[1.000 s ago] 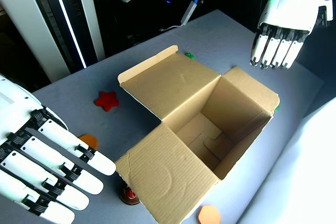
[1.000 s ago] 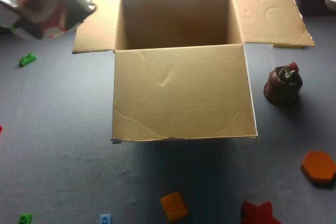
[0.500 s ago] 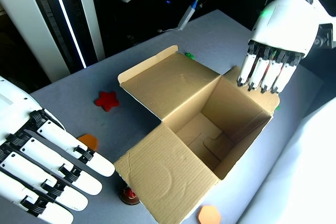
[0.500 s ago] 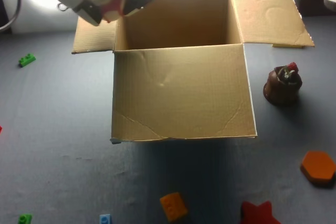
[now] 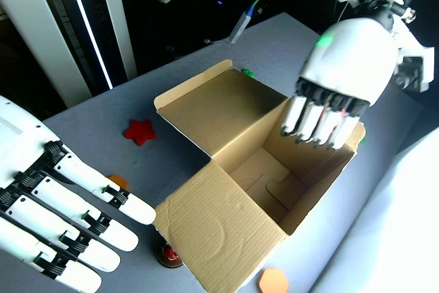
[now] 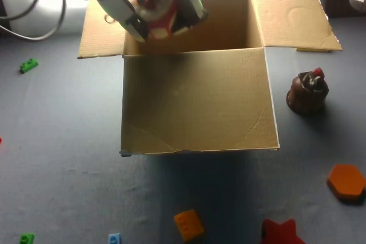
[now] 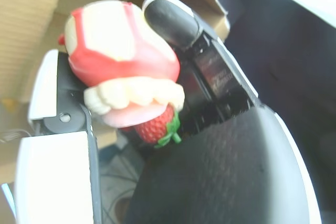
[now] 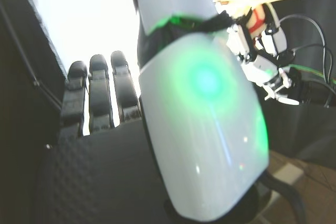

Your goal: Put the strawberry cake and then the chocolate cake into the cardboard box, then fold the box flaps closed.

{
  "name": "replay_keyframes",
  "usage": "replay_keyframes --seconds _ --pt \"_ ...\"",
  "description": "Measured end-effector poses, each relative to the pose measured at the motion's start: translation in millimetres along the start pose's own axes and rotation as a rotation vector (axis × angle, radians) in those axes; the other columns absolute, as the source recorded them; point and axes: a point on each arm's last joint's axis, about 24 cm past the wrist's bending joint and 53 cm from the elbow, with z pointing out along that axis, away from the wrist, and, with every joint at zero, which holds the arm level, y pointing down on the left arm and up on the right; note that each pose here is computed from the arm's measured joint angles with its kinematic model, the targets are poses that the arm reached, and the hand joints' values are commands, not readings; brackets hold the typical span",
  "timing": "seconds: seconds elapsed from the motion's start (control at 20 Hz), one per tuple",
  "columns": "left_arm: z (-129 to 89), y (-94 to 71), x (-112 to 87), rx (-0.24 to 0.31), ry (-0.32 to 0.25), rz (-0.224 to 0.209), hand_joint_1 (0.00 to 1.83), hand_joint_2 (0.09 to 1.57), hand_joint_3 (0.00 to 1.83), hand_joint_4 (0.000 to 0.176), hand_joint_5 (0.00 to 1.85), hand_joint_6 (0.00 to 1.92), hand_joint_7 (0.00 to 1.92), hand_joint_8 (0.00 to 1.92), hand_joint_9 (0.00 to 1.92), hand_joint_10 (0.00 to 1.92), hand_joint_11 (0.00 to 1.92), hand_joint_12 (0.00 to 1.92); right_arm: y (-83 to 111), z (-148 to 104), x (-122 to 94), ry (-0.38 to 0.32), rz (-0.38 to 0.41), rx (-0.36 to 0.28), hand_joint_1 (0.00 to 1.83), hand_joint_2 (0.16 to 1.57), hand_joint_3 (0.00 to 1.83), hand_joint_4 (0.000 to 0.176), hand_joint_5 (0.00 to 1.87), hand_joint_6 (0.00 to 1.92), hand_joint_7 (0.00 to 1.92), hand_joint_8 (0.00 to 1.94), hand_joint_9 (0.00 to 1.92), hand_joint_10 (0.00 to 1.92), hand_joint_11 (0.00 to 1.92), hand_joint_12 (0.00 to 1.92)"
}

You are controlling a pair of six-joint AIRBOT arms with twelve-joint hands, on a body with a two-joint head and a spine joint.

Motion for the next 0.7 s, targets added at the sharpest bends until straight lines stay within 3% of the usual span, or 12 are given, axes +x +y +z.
replay_keyframes --seconds 0.15,0.2,0.25,0.3,0.35,0.4,0.45,0.55,0.7 --pt "6 4.1 -5.0 -0.008 -0.007 0.004 1.34 1.18 0.00 0.000 0.67 1.31 0.79 1.22 0.97 1.26 0.90 1.41 0.1 0 -1 -0.006 0.001 0.000 1.19 1.02 0.00 0.020 0.02 0.00 0.08 0.00 0.11 0.01 0.00 0.40" --pt "8 6.0 -5.3 -0.015 -0.006 0.009 1.18 1.24 0.00 0.000 0.65 1.43 0.79 1.31 0.86 1.08 0.81 1.47 0.0 0 -4 -0.017 0.001 0.001 1.19 1.01 0.00 0.014 0.00 0.00 0.09 0.00 0.11 0.01 0.00 0.39" --pt "11 4.8 -4.0 -0.011 -0.003 0.009 1.14 1.27 0.00 0.000 0.62 1.48 0.77 1.36 0.81 0.98 0.74 1.49 -1.3 0 -6 -0.027 0.010 0.006 1.20 1.01 0.00 0.014 0.01 0.00 0.10 0.00 0.12 0.01 0.00 0.43" --pt "14 3.3 -2.5 -0.006 0.002 0.011 1.09 1.26 0.00 0.000 0.68 1.42 0.63 0.90 0.74 0.84 0.58 1.47 -3.9 0 -8 -0.037 0.031 0.017 1.21 1.00 0.00 0.012 0.02 0.01 0.10 0.00 0.13 0.01 0.00 0.44" --pt "16 2.4 0.0 -0.003 0.009 0.011 1.09 1.21 0.00 0.000 0.57 0.76 0.62 0.56 0.66 0.67 0.43 1.37 -6.4 0 -9 -0.039 0.043 0.024 1.18 1.02 0.00 0.011 0.02 0.01 0.10 0.00 0.13 0.01 0.00 0.45" --pt "17 2.4 1.6 -0.002 0.011 0.009 1.10 1.18 0.00 0.000 0.62 0.41 0.68 0.30 0.67 0.51 0.38 1.27 -10.4 1 -11 -0.043 0.062 0.036 1.18 1.02 0.00 0.010 0.02 0.00 0.10 0.00 0.12 0.01 0.00 0.41" --pt "17 2.6 2.0 -0.003 0.013 0.012 1.09 1.17 0.00 0.000 0.61 0.20 0.67 0.13 0.68 0.36 0.33 1.22 -13.9 1 -13 -0.047 0.076 0.046 1.15 1.02 0.00 0.012 0.02 0.00 0.09 0.00 0.12 0.01 0.00 0.41" --pt "17 3.5 1.5 -0.006 0.010 0.017 1.04 1.14 0.00 0.000 0.59 0.03 0.64 0.01 0.66 0.15 0.22 1.24 -18.8 3 -16 -0.058 0.091 0.059 1.14 1.03 0.01 0.005 0.03 0.00 0.12 0.01 0.14 0.01 0.00 0.50" --pt "17 4.0 2.1 -0.008 0.012 0.021 0.90 1.15 0.00 0.000 0.40 0.00 0.45 0.00 0.52 0.03 0.06 1.24 -21.0 5 -14 -0.051 0.112 0.066 1.12 1.03 0.00 0.008 0.05 0.01 0.13 0.00 0.14 0.01 0.00 0.59"
